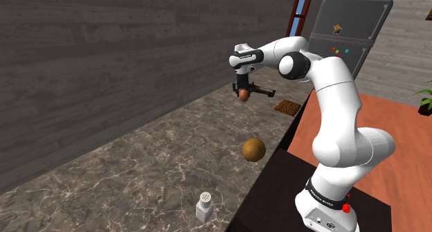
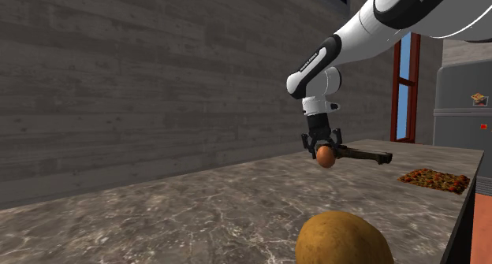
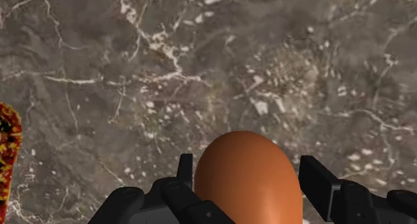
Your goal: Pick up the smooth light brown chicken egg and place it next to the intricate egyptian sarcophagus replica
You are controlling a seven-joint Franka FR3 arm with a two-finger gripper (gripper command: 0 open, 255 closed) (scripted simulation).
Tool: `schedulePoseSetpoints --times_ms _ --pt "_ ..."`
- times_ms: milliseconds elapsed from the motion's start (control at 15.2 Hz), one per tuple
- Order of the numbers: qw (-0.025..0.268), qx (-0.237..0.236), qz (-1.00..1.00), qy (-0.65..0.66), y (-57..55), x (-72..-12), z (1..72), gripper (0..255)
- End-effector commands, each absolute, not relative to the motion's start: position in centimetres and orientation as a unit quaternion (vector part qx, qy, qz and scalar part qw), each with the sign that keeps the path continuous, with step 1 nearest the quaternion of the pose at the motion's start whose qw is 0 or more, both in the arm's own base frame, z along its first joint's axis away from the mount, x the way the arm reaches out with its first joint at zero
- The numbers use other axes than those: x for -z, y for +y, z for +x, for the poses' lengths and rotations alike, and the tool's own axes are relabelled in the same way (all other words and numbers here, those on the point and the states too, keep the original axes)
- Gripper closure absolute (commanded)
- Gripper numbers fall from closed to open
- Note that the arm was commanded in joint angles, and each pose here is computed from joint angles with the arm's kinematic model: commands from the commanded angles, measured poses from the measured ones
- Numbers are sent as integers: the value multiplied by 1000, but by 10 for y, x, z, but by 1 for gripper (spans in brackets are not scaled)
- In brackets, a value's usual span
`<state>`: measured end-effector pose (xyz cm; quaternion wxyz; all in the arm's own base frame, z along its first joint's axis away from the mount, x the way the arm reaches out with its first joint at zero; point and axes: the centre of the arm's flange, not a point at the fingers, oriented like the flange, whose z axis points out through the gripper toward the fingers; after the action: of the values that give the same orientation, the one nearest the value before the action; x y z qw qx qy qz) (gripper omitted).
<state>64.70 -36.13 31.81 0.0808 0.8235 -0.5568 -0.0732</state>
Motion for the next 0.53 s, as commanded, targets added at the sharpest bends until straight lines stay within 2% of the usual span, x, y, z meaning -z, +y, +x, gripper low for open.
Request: schedulePoseSetpoints --times_ms 0,66,132,462 --pt "81 73 823 -557 -361 -318 647 255" --pt "81 73 823 -557 -361 -318 647 255" --pt "81 73 823 -557 -361 -318 647 0" --pt "81 73 823 -557 -361 -318 647 0"
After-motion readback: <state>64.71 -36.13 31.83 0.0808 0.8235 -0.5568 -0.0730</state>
